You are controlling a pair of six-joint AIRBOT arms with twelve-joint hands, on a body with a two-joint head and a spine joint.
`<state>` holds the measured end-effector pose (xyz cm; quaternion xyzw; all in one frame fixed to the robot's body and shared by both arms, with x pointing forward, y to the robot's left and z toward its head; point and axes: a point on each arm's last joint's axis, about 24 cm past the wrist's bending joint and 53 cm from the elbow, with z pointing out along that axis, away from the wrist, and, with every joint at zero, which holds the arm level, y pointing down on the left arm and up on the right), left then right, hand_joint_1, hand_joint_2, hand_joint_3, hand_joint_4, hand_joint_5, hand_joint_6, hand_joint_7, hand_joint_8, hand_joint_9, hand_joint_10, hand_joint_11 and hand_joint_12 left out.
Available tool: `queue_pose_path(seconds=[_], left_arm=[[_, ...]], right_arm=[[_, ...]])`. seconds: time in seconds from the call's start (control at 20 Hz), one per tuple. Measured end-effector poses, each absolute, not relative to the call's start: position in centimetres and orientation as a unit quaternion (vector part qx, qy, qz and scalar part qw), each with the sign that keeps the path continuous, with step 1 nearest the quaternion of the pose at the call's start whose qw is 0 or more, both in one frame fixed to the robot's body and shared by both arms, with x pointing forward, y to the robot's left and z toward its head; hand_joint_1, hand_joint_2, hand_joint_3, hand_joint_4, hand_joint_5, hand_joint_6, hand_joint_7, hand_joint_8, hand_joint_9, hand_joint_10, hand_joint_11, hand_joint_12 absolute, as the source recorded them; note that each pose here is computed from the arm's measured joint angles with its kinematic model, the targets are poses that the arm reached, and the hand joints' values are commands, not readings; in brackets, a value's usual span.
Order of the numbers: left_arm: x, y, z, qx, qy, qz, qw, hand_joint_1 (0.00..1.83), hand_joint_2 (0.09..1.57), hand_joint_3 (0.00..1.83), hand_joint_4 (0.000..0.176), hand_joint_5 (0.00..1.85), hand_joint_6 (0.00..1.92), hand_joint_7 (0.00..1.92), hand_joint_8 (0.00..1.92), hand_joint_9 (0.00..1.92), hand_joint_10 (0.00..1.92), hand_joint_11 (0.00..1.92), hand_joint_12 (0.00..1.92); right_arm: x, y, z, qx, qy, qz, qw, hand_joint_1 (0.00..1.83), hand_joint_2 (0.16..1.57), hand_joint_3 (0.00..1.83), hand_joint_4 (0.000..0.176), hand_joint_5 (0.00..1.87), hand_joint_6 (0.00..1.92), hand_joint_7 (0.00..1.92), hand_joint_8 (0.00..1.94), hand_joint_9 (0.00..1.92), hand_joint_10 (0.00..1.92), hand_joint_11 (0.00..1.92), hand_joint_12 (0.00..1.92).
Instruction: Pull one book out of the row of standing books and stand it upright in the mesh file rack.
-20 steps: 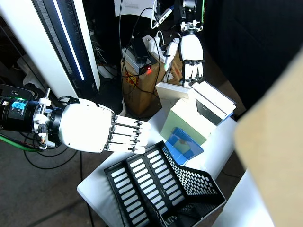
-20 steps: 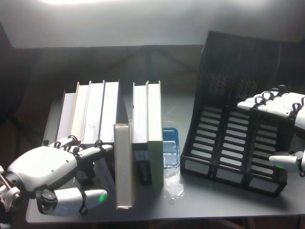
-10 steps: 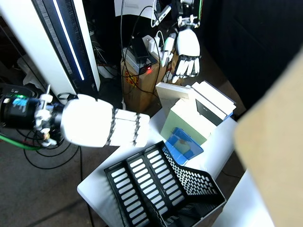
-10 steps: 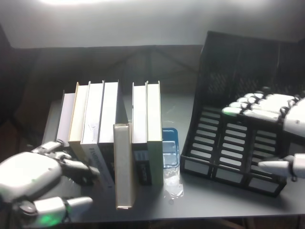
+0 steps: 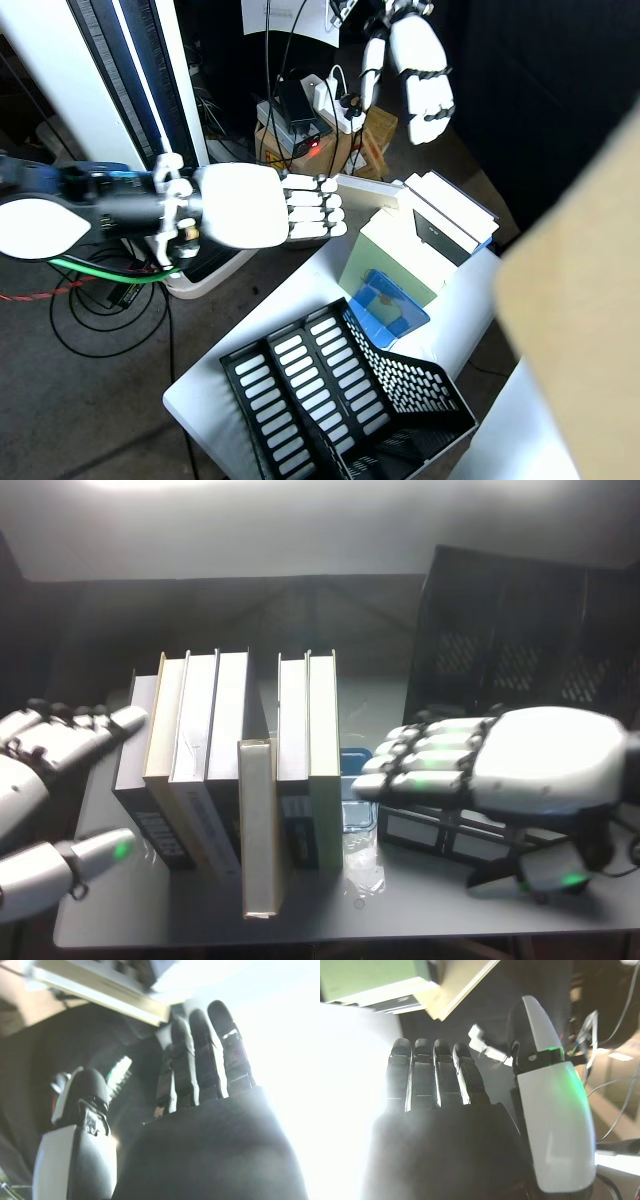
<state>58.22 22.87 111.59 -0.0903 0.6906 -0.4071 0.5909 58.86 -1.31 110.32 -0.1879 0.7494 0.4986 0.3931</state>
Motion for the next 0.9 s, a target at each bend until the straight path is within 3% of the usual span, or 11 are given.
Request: queue_pose_path(seconds=[0.05, 0.15, 0.25, 0.35, 0.45, 0.5, 0.7, 0.75, 0.9], left_arm=[[58.4, 23.5, 111.8, -0.093, 0.689, -0.398, 0.599, 0.34, 1.31, 0.0, 0.017, 0.08, 0.0, 0.12, 0.0, 0.14, 0.06, 0.0, 0.65], [58.7, 24.2, 112.0, -0.103, 0.684, -0.39, 0.608, 0.39, 1.3, 0.0, 0.01, 0.1, 0.01, 0.11, 0.0, 0.12, 0.04, 0.0, 0.64], [59.0, 24.7, 112.2, -0.111, 0.681, -0.385, 0.613, 0.39, 1.3, 0.0, 0.027, 0.09, 0.0, 0.08, 0.0, 0.09, 0.02, 0.0, 0.6], [59.3, 25.4, 112.4, -0.115, 0.678, -0.378, 0.62, 0.4, 1.32, 0.0, 0.022, 0.08, 0.0, 0.07, 0.0, 0.08, 0.01, 0.0, 0.56], [59.6, 25.9, 112.7, -0.117, 0.673, -0.373, 0.628, 0.41, 1.33, 0.0, 0.016, 0.1, 0.0, 0.09, 0.0, 0.11, 0.01, 0.0, 0.68], [59.7, 26.0, 112.7, -0.119, 0.673, -0.372, 0.629, 0.46, 1.33, 0.0, 0.023, 0.11, 0.0, 0.08, 0.0, 0.1, 0.01, 0.0, 0.69], [60.1, 27.0, 112.8, -0.132, 0.67, -0.361, 0.636, 0.52, 1.35, 0.0, 0.0, 0.16, 0.01, 0.12, 0.0, 0.13, 0.01, 0.0, 0.89], [60.1, 27.2, 112.7, -0.132, 0.67, -0.359, 0.637, 0.49, 1.36, 0.0, 0.007, 0.15, 0.0, 0.12, 0.0, 0.14, 0.01, 0.0, 1.0], [60.1, 27.4, 112.8, -0.135, 0.668, -0.357, 0.639, 0.5, 1.37, 0.01, 0.026, 0.14, 0.0, 0.11, 0.0, 0.14, 0.01, 0.0, 1.02]], right_arm=[[58.6, -0.1, 110.0, -0.21, 0.749, 0.495, 0.388, 0.77, 1.14, 0.0, 0.0, 0.01, 0.0, 0.0, 0.0, 0.0, 0.0, 0.0, 0.0], [58.3, 2.0, 109.7, -0.235, 0.744, 0.494, 0.384, 0.72, 1.17, 0.0, 0.0, 0.0, 0.0, 0.0, 0.0, 0.0, 0.0, 0.0, 0.0], [58.2, 3.5, 109.6, -0.248, 0.738, 0.497, 0.383, 0.65, 1.2, 0.01, 0.0, 0.0, 0.0, 0.0, 0.0, 0.0, 0.0, 0.0, 0.0], [58.5, 4.5, 109.5, -0.27, 0.734, 0.488, 0.389, 0.73, 1.17, 0.0, 0.0, 0.0, 0.0, 0.0, 0.0, 0.0, 0.0, 0.0, 0.0], [58.9, 6.0, 109.7, -0.295, 0.727, 0.474, 0.4, 0.73, 1.19, 0.0, 0.0, 0.0, 0.0, 0.0, 0.0, 0.0, 0.0, 0.0, 0.0], [58.9, 6.7, 109.7, -0.301, 0.725, 0.472, 0.402, 0.75, 1.18, 0.0, 0.0, 0.0, 0.0, 0.0, 0.0, 0.0, 0.0, 0.0, 0.0], [58.8, 9.3, 109.4, -0.333, 0.713, 0.464, 0.407, 0.86, 1.11, 0.0, 0.0, 0.0, 0.0, 0.0, 0.0, 0.0, 0.0, 0.0, 0.0], [58.9, 9.9, 109.6, -0.342, 0.709, 0.458, 0.413, 0.87, 1.1, 0.0, 0.0, 0.0, 0.0, 0.0, 0.0, 0.0, 0.0, 0.0, 0.0], [58.9, 11.5, 109.7, -0.374, 0.696, 0.436, 0.431, 0.98, 1.02, 0.0, 0.0, 0.07, 0.02, 0.0, 0.0, 0.0, 0.0, 0.0, 0.0]])
